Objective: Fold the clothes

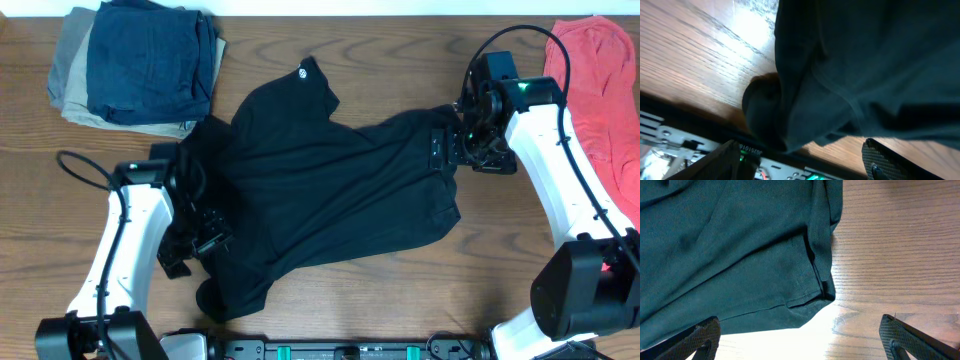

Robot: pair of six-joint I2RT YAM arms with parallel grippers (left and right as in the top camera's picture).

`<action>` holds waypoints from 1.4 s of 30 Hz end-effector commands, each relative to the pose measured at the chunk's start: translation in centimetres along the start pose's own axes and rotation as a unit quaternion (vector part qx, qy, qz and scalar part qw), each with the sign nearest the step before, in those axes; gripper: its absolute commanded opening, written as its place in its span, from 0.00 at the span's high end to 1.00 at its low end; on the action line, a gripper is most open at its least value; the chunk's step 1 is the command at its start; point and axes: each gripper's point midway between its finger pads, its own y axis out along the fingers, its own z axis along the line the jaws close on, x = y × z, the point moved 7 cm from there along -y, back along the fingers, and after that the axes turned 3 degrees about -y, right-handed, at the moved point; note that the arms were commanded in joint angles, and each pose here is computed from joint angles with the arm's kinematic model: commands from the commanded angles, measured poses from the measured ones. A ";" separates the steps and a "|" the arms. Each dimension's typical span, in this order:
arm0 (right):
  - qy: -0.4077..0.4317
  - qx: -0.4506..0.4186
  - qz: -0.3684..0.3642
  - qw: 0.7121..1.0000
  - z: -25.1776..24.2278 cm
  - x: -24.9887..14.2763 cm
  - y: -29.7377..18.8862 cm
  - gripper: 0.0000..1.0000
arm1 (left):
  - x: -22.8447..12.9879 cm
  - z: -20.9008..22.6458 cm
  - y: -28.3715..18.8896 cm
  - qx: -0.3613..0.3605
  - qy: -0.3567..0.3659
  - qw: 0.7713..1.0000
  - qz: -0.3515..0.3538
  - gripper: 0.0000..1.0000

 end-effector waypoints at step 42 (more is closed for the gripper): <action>-0.074 0.036 -0.058 0.995 1.1 0.1 7.8 0.14 | -2.2 2.1 6.6 0.018 -0.065 0.997 0.046 0.55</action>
